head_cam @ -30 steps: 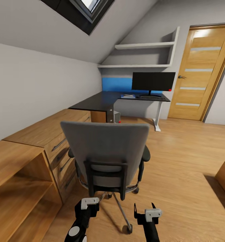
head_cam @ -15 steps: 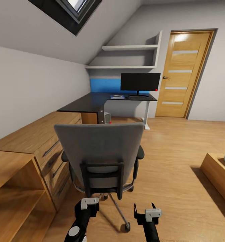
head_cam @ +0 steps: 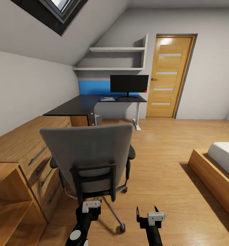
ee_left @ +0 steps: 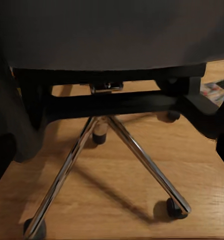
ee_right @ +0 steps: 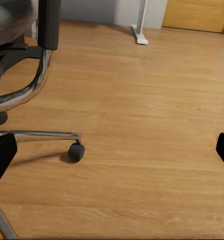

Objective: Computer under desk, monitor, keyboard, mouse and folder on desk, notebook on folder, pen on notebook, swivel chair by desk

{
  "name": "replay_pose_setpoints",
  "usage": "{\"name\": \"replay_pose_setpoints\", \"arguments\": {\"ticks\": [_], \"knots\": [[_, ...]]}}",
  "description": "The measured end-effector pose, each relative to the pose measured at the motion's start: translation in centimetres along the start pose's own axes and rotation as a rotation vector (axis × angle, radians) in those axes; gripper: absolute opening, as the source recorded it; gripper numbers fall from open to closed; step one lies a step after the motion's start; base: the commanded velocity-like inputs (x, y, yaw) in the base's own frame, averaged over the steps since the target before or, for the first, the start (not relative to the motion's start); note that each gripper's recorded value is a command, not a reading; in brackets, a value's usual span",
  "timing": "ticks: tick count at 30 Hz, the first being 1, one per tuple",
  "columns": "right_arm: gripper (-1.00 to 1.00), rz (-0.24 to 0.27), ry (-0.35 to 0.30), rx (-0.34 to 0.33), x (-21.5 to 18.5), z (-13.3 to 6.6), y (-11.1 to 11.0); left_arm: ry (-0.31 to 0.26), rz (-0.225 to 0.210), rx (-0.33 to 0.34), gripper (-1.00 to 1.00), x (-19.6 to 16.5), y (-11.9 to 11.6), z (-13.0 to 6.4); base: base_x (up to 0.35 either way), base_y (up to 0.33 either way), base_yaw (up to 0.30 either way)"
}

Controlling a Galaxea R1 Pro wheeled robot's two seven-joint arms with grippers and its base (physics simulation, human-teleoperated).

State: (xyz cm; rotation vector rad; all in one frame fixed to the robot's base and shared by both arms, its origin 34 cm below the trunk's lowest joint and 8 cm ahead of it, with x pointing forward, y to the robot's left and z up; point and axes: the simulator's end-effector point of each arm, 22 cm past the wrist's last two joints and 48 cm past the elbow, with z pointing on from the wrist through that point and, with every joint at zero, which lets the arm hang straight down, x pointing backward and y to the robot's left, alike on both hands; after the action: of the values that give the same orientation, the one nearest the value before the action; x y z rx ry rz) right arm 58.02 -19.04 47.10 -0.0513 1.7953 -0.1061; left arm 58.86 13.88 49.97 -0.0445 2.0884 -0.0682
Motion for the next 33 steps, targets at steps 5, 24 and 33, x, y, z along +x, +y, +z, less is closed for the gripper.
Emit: {"name": "replay_pose_setpoints", "arguments": {"ticks": [5, 24, 33], "knots": [[1.0, 0.0, 0.001, 0.0, 0.04, -0.01, 0.02, -0.008, 0.001, -0.002, 1.0, -0.16, 0.18, 0.02, -0.209, 0.234, -0.03], [1.0, 0.002, -0.006, -0.002, -0.12, -0.03, 0.05, -0.029, 0.004, -0.007, 1.0, -0.58, 0.71, 0.03, -0.046, 0.177, -0.001], [1.0, 0.004, -0.021, -0.003, -0.45, -0.03, 0.08, -0.028, 0.005, -0.008, 1.0, -0.53, 0.73, 0.03, 0.0, 0.016, 0.0]]}}
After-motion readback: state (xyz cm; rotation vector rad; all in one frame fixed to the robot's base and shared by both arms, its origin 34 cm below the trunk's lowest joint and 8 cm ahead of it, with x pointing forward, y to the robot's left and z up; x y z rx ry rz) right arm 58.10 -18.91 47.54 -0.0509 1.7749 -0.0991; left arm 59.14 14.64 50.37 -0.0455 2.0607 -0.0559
